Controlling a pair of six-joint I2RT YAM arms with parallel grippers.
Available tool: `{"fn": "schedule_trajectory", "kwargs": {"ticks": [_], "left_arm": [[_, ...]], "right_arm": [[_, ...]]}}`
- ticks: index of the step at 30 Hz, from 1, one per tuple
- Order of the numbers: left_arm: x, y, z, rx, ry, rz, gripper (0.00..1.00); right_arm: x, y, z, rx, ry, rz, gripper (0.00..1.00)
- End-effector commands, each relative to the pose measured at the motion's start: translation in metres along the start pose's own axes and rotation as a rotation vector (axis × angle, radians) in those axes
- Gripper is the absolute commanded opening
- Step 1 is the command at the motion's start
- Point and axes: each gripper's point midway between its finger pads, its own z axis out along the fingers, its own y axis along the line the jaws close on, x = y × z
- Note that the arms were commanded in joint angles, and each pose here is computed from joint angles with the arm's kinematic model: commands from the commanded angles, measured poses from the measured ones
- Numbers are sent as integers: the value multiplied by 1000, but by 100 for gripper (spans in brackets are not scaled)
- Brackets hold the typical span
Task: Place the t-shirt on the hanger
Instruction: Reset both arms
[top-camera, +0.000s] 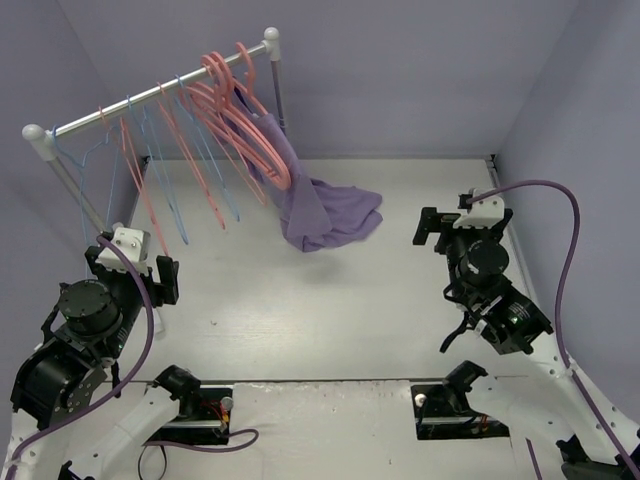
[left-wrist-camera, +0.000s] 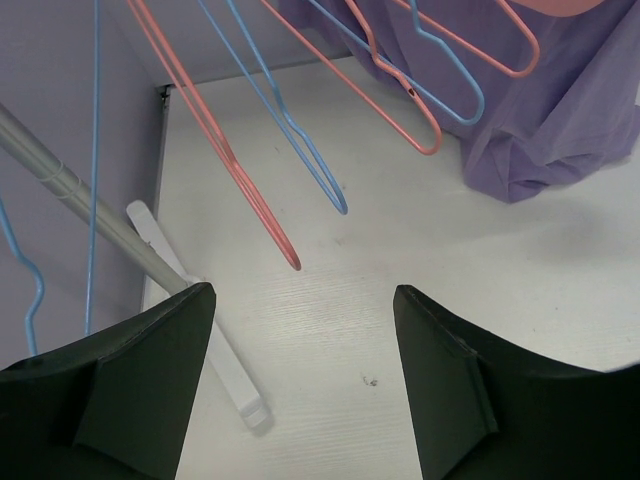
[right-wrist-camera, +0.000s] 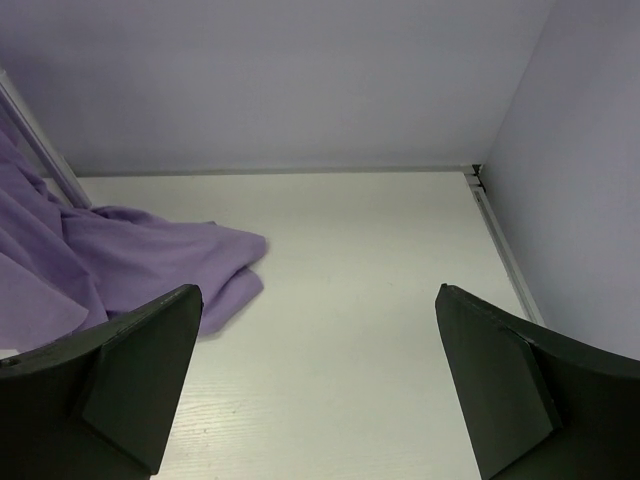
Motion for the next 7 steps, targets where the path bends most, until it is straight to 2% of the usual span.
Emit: {"fn": "schedule_trajectory", "kwargs": {"ticks": [1,7], "left_arm": [[-5,0,9,-28,-13,-37,67],[-7,-2,10,-21,-8,-45,67]], "right_arm": [[-35,-3,0,19,-84,88,100],[-42,-5,-1,27,-89,71,100]]}}
